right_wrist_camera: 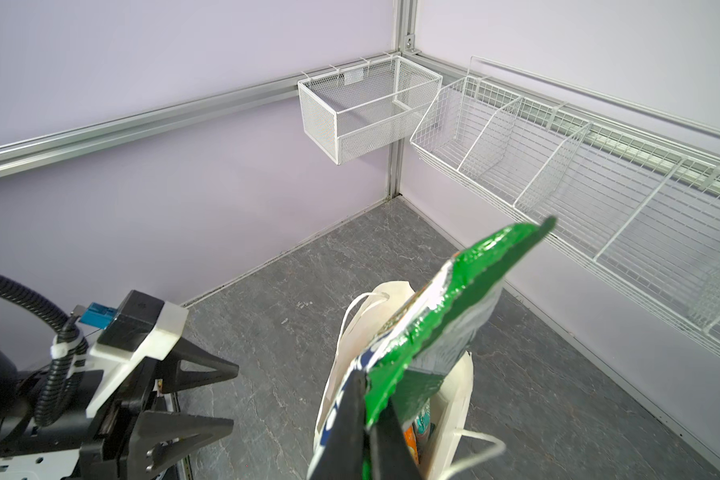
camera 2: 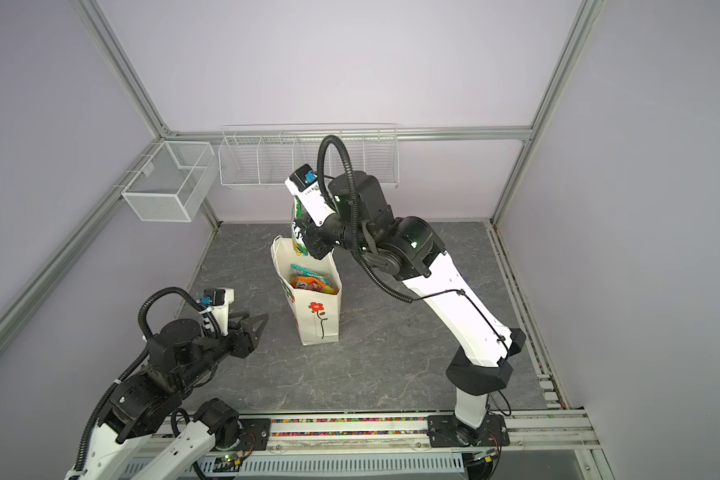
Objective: Place the snacks into the paper bag
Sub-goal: 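Lower the Spring Tea pack into the bag and open the right gripper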
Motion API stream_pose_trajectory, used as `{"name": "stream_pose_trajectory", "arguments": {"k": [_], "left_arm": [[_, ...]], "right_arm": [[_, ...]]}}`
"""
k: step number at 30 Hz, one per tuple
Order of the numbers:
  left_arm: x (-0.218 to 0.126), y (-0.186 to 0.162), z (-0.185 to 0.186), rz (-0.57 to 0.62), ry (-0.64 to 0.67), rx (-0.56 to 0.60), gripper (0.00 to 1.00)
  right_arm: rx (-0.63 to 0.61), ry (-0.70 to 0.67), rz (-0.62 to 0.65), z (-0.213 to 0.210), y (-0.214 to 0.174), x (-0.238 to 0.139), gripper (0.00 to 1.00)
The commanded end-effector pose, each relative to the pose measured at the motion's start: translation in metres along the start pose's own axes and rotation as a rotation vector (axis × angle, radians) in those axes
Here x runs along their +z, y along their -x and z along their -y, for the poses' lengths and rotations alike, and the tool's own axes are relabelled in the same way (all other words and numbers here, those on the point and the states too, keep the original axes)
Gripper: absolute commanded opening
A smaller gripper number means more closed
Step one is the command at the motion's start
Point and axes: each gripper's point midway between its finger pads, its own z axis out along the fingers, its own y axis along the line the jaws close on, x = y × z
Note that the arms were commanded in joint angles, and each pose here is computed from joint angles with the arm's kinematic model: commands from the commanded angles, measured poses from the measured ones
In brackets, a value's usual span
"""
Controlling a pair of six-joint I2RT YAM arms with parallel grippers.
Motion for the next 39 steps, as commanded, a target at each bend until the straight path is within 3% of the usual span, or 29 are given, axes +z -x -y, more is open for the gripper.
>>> {"name": "stream_pose_trajectory", "arguments": {"k": [1, 22, 39], "left_arm": [[0.0, -0.001, 0.0, 0.002, -0.003, 0.01, 0.58], [-0.002, 0.0, 0.006, 0.009, -0.041, 0.019, 0.58], [0.004, -0.003, 0.006, -0.015, -0.037, 0.028, 0.58]], "right_arm": [[-0.027, 0.004, 0.098, -0.002, 0.026, -0.002, 0.07], [-0.052, -0.036, -0.091, 0.012, -0.028, 0.04, 0.07], [-0.028, -0.033, -0.168, 0.019, -0.054, 0.036, 0.07]]}}
